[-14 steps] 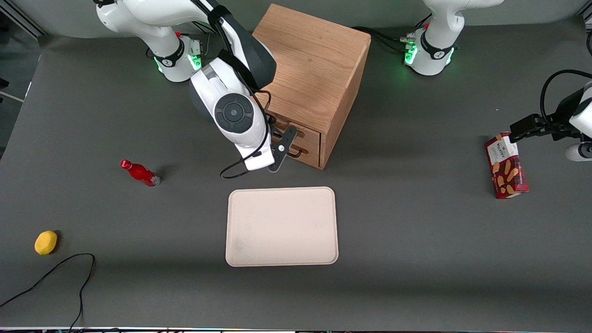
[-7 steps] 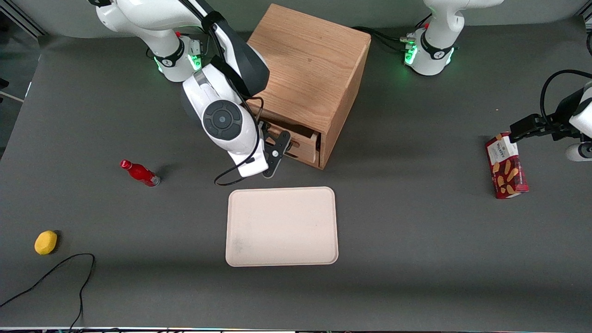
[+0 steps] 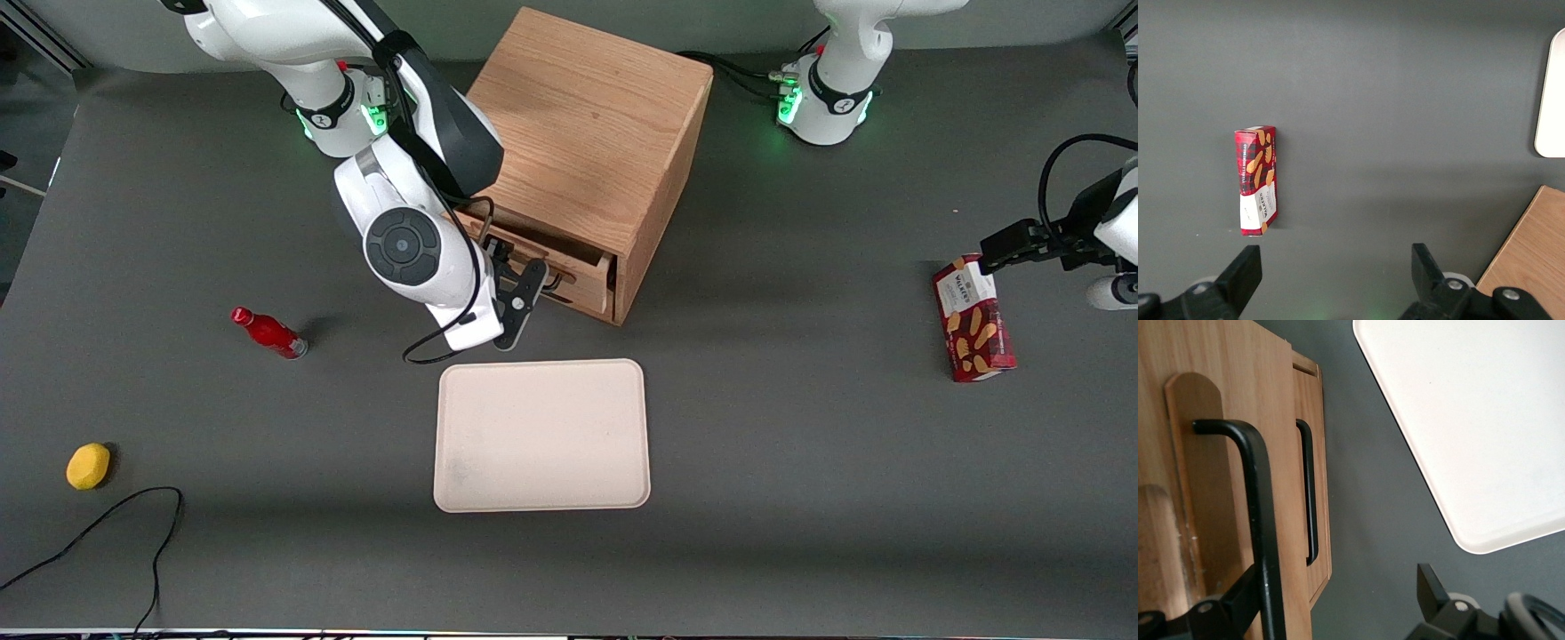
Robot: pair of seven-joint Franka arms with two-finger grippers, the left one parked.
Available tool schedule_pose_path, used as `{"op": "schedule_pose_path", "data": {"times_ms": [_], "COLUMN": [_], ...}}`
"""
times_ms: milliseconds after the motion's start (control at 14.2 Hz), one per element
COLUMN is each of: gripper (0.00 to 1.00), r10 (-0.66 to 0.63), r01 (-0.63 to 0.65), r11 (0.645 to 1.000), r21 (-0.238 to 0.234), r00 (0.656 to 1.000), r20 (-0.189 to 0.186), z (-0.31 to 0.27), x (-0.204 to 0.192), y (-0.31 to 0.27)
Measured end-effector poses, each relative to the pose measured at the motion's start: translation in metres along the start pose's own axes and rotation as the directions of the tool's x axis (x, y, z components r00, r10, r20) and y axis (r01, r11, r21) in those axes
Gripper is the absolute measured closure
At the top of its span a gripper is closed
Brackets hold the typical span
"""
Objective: Open upper drawer
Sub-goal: 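Pull the upper drawer outward by its handle with the right gripper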
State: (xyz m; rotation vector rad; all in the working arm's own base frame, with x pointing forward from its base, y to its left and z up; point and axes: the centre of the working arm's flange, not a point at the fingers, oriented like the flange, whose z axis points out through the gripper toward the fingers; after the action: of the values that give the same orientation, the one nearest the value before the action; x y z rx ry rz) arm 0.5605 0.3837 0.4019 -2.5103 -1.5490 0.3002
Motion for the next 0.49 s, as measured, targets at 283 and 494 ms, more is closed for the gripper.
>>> {"op": "schedule_pose_path", "data": {"times_ms": [283, 494], "gripper": [0.0, 0.0], "r10": [-0.013, -0.029], "r01": [0.013, 0.029], "r11": [1.0, 1.0], "r21": [0.001, 0.006], "r00": [1.0, 0.999], "r20": [-0.019, -0.035], "z": [0.0, -0.001], "x": [0.0, -0.002], "y": [0.005, 0.011]}}
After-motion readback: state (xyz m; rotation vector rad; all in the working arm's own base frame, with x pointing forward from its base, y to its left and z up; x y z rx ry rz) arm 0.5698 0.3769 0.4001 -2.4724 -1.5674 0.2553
